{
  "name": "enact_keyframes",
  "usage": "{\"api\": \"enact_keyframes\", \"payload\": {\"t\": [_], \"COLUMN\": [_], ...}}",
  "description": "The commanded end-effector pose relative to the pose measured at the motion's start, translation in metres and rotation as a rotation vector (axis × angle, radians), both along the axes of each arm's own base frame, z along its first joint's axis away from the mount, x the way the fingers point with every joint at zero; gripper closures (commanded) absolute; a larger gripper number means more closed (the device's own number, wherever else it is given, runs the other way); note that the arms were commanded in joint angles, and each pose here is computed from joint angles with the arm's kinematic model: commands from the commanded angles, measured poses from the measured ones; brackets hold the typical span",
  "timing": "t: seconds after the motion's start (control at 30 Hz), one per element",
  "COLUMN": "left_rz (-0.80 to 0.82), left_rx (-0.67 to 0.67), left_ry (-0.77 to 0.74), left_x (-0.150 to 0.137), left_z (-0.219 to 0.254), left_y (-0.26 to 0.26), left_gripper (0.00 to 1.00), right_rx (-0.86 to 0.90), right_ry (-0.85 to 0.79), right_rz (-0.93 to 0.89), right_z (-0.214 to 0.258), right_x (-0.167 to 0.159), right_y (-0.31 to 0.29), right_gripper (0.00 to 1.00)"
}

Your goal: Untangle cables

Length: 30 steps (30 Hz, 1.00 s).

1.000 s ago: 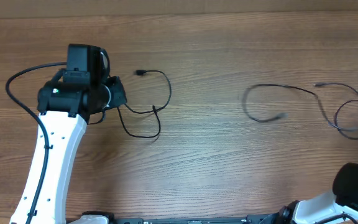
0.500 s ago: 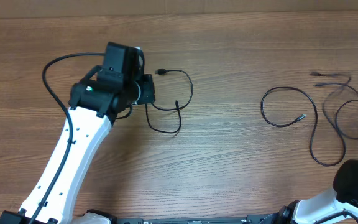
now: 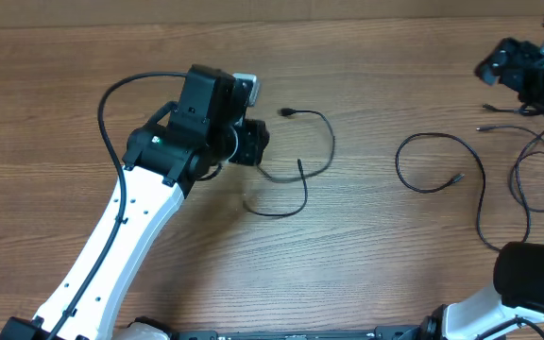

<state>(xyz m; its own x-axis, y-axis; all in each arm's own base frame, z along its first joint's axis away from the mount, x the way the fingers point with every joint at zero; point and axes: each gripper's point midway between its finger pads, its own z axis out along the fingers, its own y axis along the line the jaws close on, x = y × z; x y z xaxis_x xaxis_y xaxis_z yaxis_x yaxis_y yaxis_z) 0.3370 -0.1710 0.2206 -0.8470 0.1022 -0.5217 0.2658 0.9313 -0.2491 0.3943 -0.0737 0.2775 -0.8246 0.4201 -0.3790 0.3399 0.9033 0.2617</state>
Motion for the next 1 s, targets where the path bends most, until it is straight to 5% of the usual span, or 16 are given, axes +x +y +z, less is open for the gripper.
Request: {"api": "enact_keyframes", "payload": {"t": [0.0, 0.3, 0.67, 0.97], "left_rz": [0.150, 0.568, 0.786, 0.960], "left_rx": [0.185, 0.144, 0.148, 0.005], "left_ry": [-0.044, 0.032, 0.133, 0.218], "left_x": [0.010, 0.015, 0.003, -0.005], "left_z": [-0.001, -0.005, -0.015, -0.020], "left_y": [0.041, 0.104, 0.169, 0.215], "left_gripper": [0.46, 0.46, 0.36, 0.25], "right_rx": [0.011, 0.083, 0.110, 0.117], "right_ry": [0.008, 0.093, 0.227, 0.006], "right_rz": [0.091, 0.349, 0.563, 0.916], "right_z": [0.002, -0.025, -0.116, -0.150], "right_x": [0.000, -0.011, -0.042, -0.068], "right_y": [0.031, 0.137, 0.232, 0.378], "right_gripper": [0.08, 0.07, 0.07, 0.03]}}
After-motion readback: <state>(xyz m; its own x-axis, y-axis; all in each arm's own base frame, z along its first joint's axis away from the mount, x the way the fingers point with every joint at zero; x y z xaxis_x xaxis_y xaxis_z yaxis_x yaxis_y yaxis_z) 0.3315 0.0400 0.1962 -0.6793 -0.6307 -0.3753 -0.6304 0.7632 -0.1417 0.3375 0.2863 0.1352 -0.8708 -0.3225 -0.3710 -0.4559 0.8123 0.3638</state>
